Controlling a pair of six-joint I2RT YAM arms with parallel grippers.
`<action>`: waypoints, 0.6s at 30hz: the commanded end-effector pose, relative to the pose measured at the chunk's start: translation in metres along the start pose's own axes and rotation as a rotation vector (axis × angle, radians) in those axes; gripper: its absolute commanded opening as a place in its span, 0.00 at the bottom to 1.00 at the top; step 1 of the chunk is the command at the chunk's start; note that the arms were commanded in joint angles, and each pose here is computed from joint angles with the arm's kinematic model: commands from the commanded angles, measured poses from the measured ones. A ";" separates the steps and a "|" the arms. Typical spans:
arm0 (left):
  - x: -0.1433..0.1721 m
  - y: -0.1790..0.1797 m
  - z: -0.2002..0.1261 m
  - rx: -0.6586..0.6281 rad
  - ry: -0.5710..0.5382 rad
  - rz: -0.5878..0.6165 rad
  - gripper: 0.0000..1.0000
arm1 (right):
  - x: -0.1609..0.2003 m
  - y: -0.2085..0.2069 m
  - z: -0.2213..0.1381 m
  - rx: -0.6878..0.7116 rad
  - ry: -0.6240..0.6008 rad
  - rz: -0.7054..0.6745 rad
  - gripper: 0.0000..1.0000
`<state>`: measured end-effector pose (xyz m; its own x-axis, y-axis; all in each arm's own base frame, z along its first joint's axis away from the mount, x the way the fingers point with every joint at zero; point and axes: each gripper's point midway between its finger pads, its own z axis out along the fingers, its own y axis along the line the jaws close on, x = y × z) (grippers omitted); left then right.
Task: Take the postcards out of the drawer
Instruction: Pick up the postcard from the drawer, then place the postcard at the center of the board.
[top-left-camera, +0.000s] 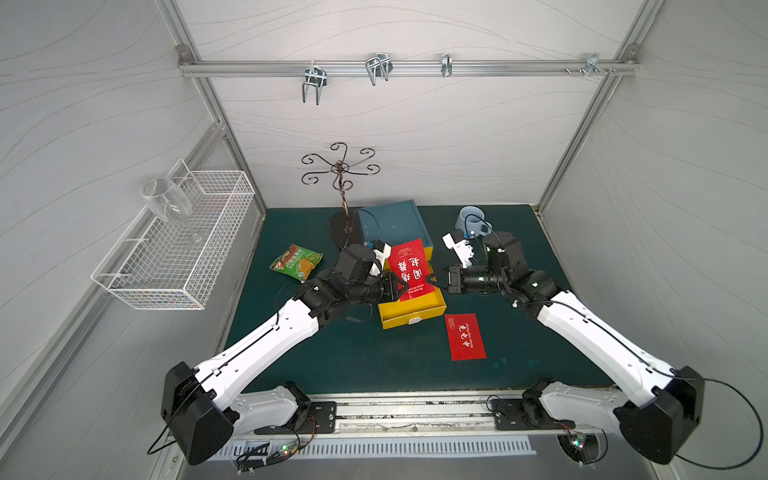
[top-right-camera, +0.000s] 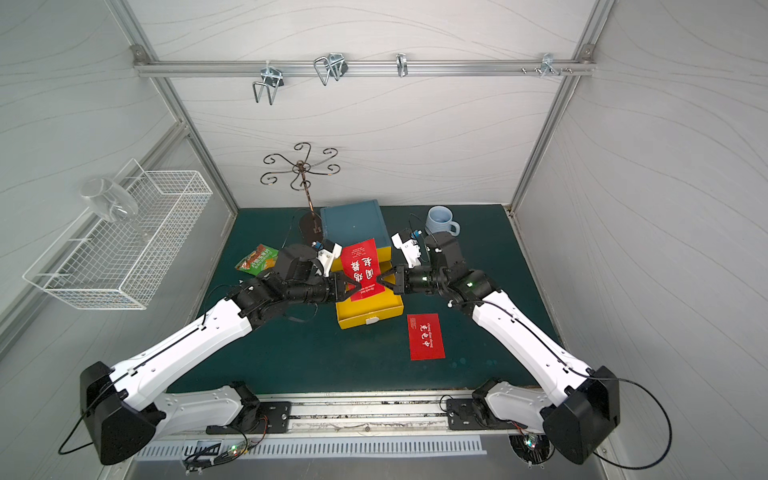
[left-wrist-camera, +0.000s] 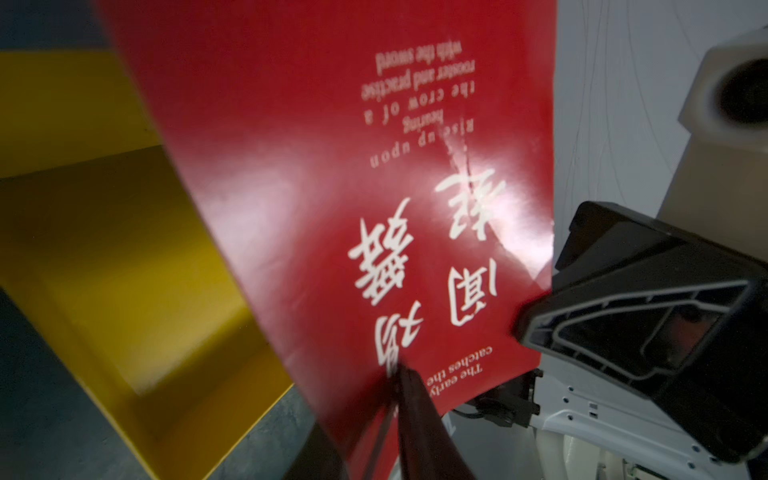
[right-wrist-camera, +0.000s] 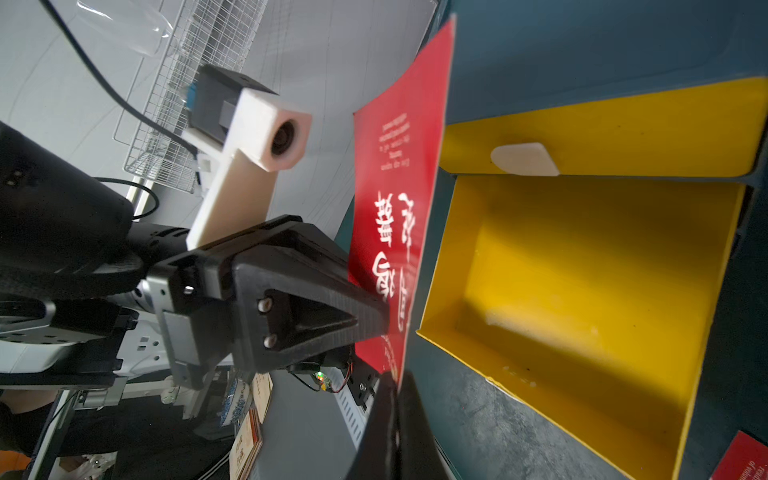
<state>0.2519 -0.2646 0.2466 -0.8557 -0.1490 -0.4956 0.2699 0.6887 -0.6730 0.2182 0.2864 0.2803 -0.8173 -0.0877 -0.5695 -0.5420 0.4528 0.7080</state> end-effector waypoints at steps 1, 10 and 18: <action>-0.023 -0.011 -0.019 0.043 -0.143 0.052 0.46 | 0.009 0.002 -0.016 -0.002 0.015 0.022 0.00; -0.023 0.002 -0.034 0.010 -0.217 0.090 0.76 | 0.047 -0.016 -0.058 -0.016 -0.007 0.205 0.00; -0.027 0.016 -0.038 -0.011 -0.237 0.069 0.80 | 0.105 -0.032 -0.079 0.094 0.037 0.357 0.00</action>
<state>0.2549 -0.2256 0.2537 -0.7532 -0.2352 -0.6143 0.2875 0.7222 -0.6291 0.1508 0.2058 0.2489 -0.9283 0.0392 -0.3698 -0.3051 0.4884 0.8175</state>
